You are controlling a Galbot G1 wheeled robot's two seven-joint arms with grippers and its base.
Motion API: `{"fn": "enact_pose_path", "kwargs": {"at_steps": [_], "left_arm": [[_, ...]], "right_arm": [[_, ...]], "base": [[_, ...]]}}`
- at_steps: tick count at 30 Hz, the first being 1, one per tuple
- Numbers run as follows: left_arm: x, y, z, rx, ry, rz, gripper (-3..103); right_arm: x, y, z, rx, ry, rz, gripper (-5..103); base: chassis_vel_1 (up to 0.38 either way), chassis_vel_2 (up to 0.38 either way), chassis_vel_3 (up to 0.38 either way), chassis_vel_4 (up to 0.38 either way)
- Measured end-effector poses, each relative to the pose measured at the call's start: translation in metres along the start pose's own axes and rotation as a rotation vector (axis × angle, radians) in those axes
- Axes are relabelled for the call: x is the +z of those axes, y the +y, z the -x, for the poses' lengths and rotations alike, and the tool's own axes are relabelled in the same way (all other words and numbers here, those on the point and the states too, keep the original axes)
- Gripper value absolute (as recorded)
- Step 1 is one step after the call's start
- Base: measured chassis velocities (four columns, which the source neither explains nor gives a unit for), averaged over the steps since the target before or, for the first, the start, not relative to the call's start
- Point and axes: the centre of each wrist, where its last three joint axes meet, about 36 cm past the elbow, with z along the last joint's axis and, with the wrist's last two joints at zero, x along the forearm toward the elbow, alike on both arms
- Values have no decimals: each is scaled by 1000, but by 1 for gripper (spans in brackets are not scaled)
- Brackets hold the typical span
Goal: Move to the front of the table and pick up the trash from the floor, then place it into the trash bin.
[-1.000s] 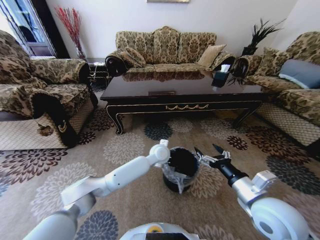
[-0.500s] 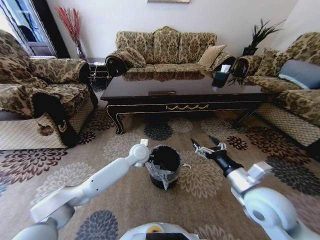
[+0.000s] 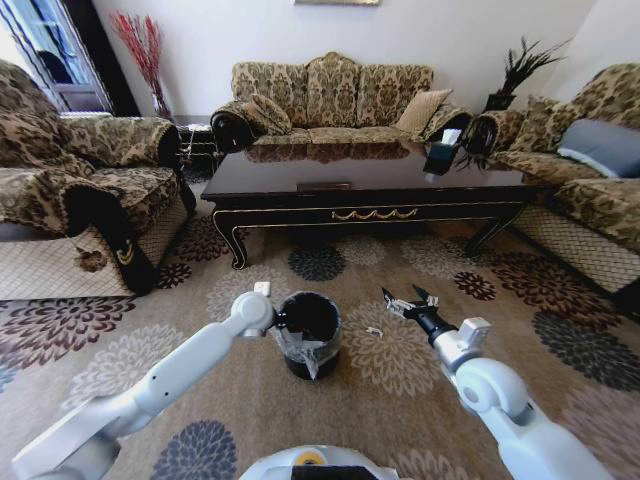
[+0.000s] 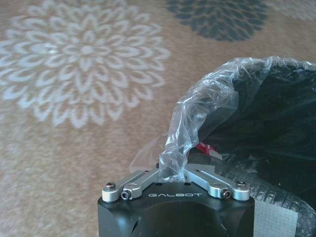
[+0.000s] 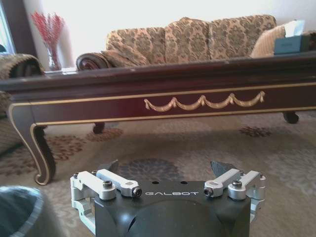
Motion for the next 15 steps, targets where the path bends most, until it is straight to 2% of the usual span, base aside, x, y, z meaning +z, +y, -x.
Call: {"fn": "enact_pose_path", "kwargs": {"at_steps": [12, 15], "left_arm": [[4, 42, -20, -39, -40, -66, 0], [10, 60, -30, -58, -44, -80, 0]], "right_arm": [[39, -13, 29, 97, 85, 12, 100], [53, -17, 37, 103, 113, 3, 100]], "base": [[0, 0, 0, 0], [0, 0, 0, 0]]}}
